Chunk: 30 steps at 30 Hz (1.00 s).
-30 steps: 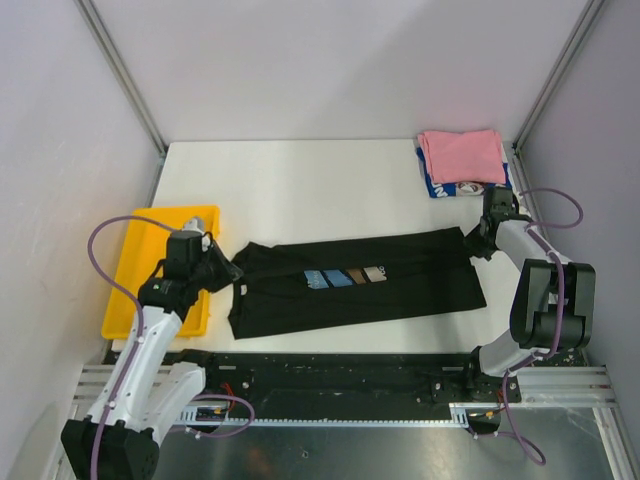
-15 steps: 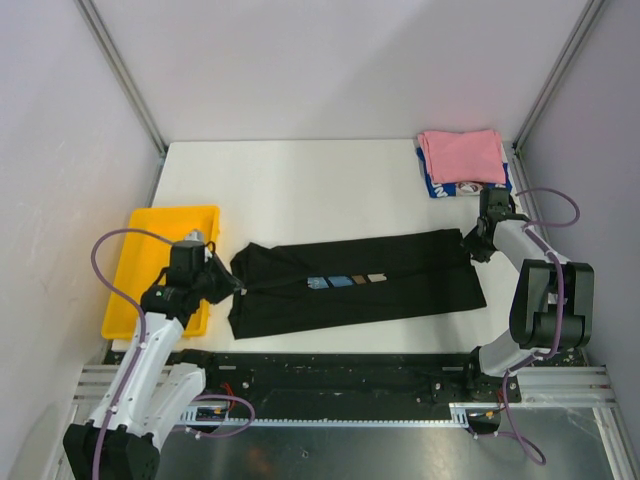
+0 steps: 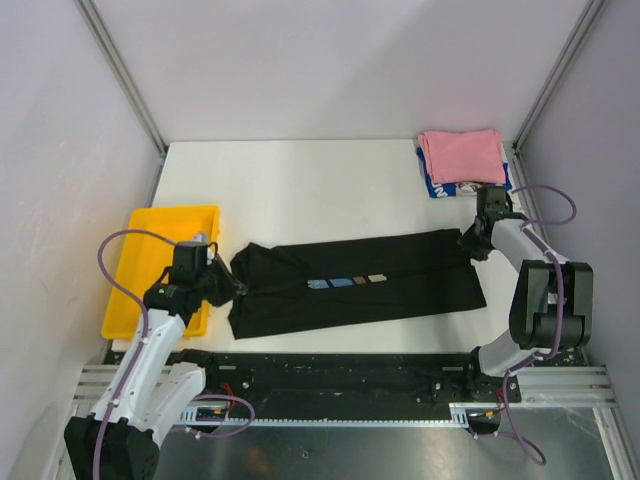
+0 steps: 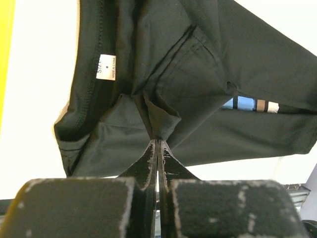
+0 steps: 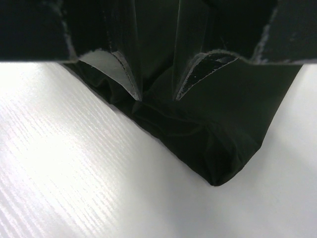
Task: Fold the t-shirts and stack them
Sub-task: Fold the other side of the tshirt into a rectangle
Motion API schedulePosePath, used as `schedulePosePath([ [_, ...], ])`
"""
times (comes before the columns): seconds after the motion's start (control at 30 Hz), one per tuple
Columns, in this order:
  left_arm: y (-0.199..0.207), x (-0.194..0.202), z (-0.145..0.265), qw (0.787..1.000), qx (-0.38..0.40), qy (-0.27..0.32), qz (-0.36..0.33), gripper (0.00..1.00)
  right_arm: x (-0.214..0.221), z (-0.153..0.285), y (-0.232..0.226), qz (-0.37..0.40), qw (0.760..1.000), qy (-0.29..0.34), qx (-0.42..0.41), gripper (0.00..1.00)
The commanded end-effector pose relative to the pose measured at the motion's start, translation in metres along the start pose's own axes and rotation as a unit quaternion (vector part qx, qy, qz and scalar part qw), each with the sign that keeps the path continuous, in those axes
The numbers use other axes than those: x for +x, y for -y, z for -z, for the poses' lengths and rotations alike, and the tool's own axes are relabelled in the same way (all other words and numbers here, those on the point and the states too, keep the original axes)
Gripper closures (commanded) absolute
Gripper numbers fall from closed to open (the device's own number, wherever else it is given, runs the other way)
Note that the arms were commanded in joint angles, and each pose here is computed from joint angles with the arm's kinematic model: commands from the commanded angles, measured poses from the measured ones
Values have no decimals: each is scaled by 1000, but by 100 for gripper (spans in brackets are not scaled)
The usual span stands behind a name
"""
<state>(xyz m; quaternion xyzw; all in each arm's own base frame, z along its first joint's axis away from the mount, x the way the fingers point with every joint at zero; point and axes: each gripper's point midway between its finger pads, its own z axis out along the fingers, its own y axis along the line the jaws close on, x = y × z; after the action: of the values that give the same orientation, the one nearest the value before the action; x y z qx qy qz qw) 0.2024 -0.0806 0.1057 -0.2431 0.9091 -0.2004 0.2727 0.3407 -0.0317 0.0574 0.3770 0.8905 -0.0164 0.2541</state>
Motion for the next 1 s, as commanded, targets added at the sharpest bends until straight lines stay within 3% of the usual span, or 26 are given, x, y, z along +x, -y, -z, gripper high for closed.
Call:
schedulePosePath([
  [0.0,22,-5,12,999,46,2,-12,100,-15,18,-17,6,999,27,-27,65],
  [0.27,13,23,5,997,46,-46,39,100,-13,16,-20,11,999,25,-31,65],
  [0.7,-34,63,-22,987,-50,-96,115,100,-10,19,-32,23,998,27,-50,65],
  [0.97,5,32,-3,995,10,-65,75,100,-8,17,-39,29,998,26,-58,65],
])
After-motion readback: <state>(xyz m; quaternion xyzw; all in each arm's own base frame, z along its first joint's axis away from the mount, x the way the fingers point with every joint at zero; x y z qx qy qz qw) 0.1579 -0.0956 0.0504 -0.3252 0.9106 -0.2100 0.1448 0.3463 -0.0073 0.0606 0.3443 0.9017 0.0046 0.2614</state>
